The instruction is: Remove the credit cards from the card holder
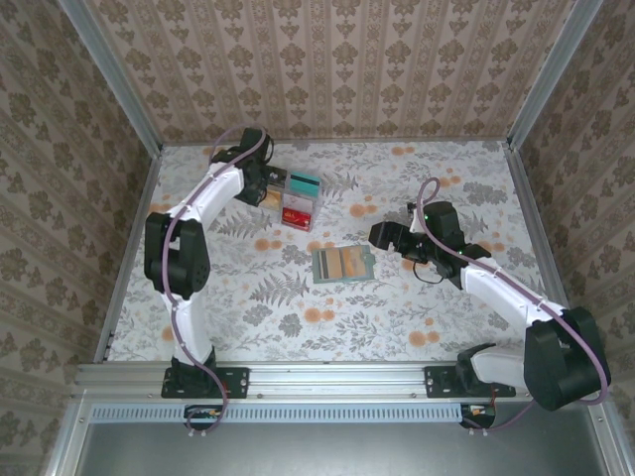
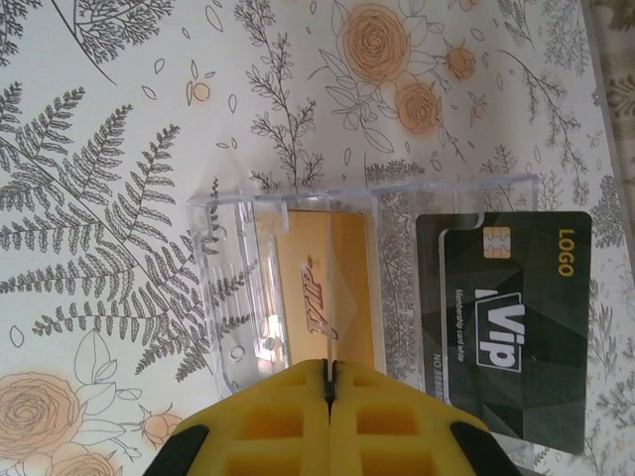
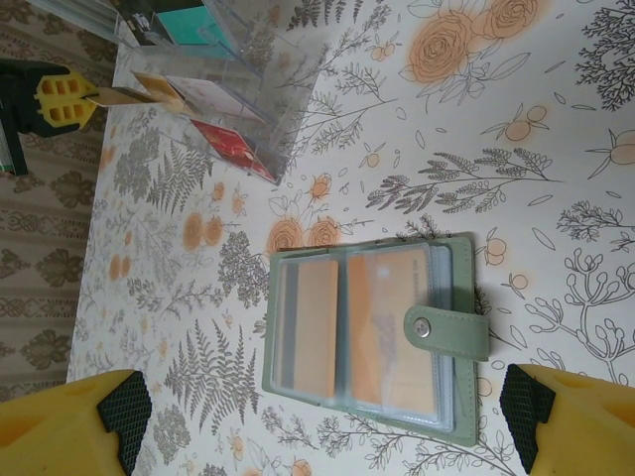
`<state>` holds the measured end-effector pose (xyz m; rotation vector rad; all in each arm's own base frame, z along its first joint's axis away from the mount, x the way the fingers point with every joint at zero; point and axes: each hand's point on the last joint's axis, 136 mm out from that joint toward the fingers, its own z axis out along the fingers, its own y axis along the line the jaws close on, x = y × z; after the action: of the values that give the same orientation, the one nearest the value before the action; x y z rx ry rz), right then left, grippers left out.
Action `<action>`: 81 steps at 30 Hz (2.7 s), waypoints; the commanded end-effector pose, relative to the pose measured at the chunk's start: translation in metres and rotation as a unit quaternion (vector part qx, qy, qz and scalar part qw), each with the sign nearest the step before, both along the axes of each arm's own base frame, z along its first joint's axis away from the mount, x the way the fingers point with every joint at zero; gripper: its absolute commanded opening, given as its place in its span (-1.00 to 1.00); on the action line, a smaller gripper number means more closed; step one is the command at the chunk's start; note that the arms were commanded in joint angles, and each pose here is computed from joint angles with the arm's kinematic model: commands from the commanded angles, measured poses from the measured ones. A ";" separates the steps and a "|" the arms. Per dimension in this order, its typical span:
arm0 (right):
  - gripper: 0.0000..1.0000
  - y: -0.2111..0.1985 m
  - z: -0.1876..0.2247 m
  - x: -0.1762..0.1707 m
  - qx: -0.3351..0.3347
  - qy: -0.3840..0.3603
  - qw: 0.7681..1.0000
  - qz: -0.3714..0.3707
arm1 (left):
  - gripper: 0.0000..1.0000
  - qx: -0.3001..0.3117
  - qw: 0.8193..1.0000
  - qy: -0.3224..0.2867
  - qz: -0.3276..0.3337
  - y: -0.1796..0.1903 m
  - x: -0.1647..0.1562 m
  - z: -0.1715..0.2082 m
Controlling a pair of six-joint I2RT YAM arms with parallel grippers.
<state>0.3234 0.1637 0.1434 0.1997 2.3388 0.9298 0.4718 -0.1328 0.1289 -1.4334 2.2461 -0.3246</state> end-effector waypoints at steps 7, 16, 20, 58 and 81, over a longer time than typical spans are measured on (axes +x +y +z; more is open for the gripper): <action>0.88 -0.004 0.001 -0.004 -0.009 -0.003 1.000 -0.002 | -1.00 -0.002 0.999 0.006 0.041 -0.002 0.010 -0.008; 0.88 -0.005 0.000 -0.005 -0.013 0.001 1.000 -0.005 | -0.88 -0.016 0.999 0.010 0.031 -0.011 0.018 -0.018; 0.88 -0.005 0.000 -0.004 -0.011 0.002 1.000 -0.006 | -0.79 -0.025 0.999 0.010 0.028 -0.015 0.020 -0.022; 0.78 0.034 -0.024 0.010 -0.138 0.041 0.989 0.015 | 0.72 0.046 0.943 -0.041 -0.328 -0.001 -0.065 0.018; 0.03 0.062 -0.100 0.000 -0.218 0.186 0.957 0.040 | 1.00 -0.012 0.885 -0.075 -0.459 -0.034 -0.117 -0.005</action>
<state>0.3317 0.2373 0.0529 0.0772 2.7886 0.5195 0.3567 -0.1566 0.1144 -0.3078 2.6588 -0.6590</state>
